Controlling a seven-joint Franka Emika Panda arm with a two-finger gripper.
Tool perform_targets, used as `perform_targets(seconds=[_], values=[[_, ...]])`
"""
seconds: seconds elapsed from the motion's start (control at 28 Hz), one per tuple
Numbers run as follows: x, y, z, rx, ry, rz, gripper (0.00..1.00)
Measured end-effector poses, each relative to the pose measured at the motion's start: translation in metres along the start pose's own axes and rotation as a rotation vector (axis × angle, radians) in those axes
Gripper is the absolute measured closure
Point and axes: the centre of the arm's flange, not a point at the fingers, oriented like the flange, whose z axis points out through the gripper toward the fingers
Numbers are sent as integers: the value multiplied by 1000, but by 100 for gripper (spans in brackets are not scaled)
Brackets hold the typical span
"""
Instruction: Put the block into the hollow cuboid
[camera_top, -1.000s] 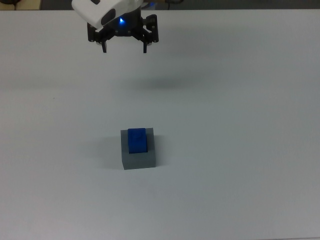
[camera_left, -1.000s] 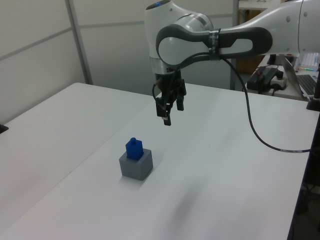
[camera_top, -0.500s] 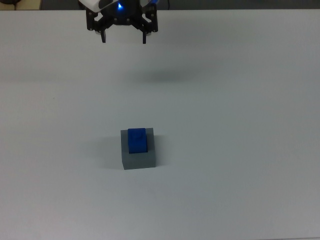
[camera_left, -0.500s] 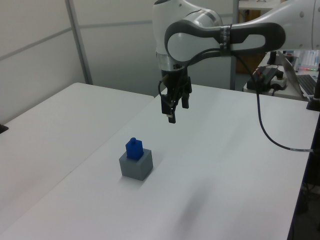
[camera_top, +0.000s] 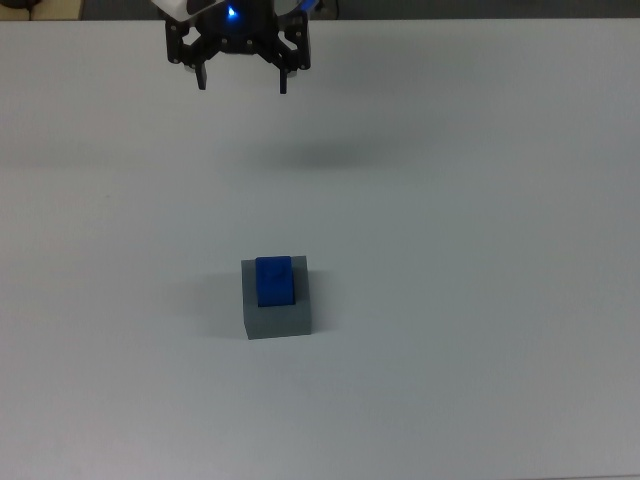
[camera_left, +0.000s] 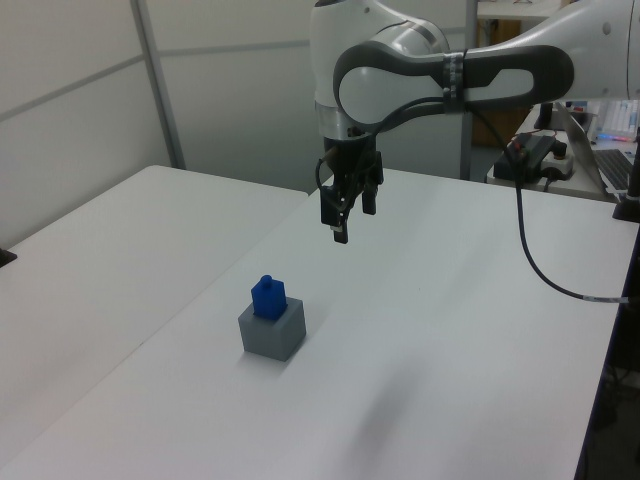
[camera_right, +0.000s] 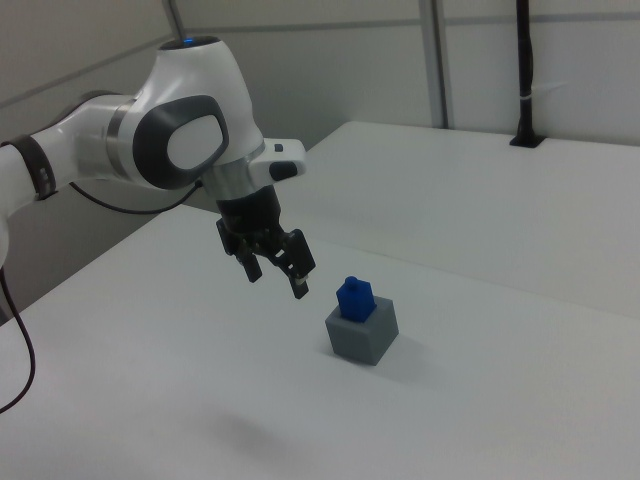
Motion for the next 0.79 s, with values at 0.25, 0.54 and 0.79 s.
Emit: perform_targets(seconds=[0.25, 0.54, 0.79], values=[[0, 5, 0, 0, 0, 9, 0], [0, 9, 0, 0, 0, 15, 0], [0, 9, 0, 0, 1, 15, 0]])
